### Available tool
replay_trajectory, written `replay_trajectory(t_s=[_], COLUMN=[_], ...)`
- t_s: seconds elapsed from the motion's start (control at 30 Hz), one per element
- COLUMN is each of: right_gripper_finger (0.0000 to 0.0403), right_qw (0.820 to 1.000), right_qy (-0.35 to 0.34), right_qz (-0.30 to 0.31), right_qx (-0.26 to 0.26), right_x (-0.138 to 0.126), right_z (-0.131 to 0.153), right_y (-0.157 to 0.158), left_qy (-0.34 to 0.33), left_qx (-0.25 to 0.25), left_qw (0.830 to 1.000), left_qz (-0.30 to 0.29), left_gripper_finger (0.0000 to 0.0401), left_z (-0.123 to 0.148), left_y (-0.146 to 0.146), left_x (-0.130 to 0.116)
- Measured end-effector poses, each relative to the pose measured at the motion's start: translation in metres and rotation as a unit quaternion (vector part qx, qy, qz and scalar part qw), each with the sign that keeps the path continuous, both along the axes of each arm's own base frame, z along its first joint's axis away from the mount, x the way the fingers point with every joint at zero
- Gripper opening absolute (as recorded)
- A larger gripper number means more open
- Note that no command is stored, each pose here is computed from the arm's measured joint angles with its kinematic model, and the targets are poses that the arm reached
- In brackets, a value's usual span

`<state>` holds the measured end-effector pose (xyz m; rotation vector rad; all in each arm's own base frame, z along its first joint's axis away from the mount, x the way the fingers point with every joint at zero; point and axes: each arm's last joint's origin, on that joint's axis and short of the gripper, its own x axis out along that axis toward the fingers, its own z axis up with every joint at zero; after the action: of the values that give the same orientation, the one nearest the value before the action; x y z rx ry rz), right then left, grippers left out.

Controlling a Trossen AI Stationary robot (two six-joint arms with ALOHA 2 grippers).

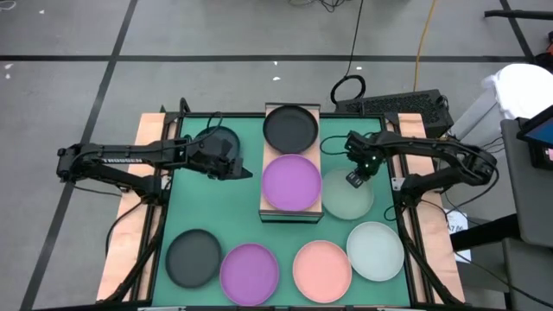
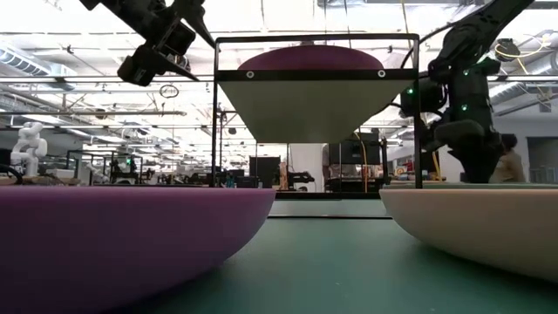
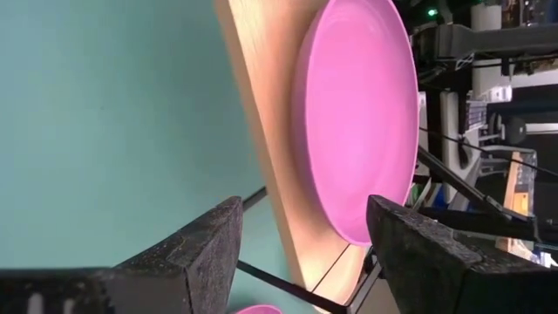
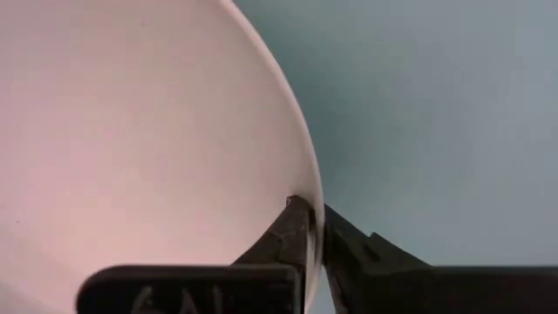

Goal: Place and stack plates onto a shelf
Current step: Stack the light green plate on top of the black plate

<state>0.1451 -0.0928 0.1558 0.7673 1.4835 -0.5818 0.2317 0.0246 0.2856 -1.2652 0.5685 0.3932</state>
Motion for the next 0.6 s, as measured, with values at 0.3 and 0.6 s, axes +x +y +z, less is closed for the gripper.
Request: replay_trajectory(t_s=[0.3, 0.6], right_gripper_finger=[0.0001, 0.0001], right_qw=[0.996, 0.988], right_qy=[-0.003, 0.037], right_qz=[-0.093, -0.148], right_qx=[0.007, -0.004], right_x=[-0.009, -0.013], right_z=[0.029, 0.063], right_y=[0.007, 0.007], left_qy=[0.001, 0.001], left_qx=[0.017, 0.028], left_qw=[1.000, 0.999], left_qz=[-0.013, -0.021], left_gripper_finger=[0.0250, 0.0250], left_z=[0.000, 0.000], left_y=[0.000, 0.000], left_x=[0.000, 0.000])
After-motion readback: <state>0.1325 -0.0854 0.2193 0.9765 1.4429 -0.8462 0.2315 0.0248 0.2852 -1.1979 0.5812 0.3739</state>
